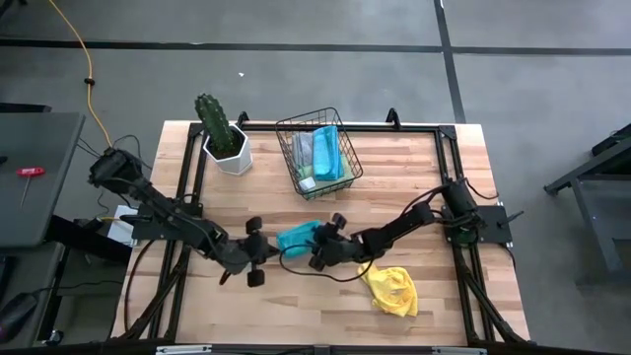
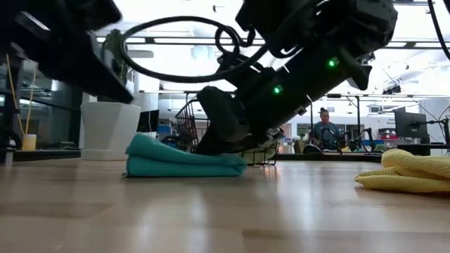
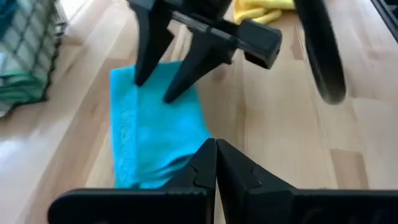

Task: Fold microfiber towels
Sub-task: Put the blue microfiber cloth into the black wire basket

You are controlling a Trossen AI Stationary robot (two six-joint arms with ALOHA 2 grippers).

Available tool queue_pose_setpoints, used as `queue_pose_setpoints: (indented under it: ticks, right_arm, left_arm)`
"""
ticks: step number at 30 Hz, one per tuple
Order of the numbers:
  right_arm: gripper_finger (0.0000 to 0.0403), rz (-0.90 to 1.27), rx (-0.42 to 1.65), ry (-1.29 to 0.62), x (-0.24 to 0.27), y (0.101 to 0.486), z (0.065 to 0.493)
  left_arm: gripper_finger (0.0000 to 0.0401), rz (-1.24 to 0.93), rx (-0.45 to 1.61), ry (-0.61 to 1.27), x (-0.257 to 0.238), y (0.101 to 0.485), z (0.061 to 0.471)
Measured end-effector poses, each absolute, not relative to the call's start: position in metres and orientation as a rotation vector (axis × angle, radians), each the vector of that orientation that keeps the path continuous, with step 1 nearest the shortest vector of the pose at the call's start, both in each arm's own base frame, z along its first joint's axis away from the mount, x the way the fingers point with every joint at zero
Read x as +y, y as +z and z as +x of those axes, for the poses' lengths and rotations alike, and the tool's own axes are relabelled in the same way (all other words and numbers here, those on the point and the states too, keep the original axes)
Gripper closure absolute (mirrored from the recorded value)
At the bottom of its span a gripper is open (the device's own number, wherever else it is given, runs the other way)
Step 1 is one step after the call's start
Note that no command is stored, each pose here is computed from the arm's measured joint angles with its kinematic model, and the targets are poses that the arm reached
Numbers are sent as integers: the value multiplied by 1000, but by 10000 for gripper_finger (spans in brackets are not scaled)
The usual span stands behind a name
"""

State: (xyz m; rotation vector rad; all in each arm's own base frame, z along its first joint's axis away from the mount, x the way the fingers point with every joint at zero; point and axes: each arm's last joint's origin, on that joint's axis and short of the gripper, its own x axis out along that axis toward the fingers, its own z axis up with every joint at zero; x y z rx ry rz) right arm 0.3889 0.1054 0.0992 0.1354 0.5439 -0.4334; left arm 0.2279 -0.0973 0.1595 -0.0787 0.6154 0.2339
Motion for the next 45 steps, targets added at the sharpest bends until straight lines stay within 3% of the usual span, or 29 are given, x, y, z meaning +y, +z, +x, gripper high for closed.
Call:
queue_pose_setpoints:
  ticks: [10, 21, 36, 45]
  right_arm:
    - [226, 188, 552, -443, 99, 92, 384]
    - [226, 191, 552, -436, 99, 92, 384]
    - [226, 184, 556, -440, 99, 93, 383]
    - [226, 272, 468, -444, 107, 167, 365]
  left_arm:
    - [401, -54, 652, 261, -71, 122, 261]
    - [401, -45, 843, 273, -71, 98, 253]
    - [401, -60, 865, 231, -73, 135, 229]
    - [401, -65, 804, 218, -82, 164, 207]
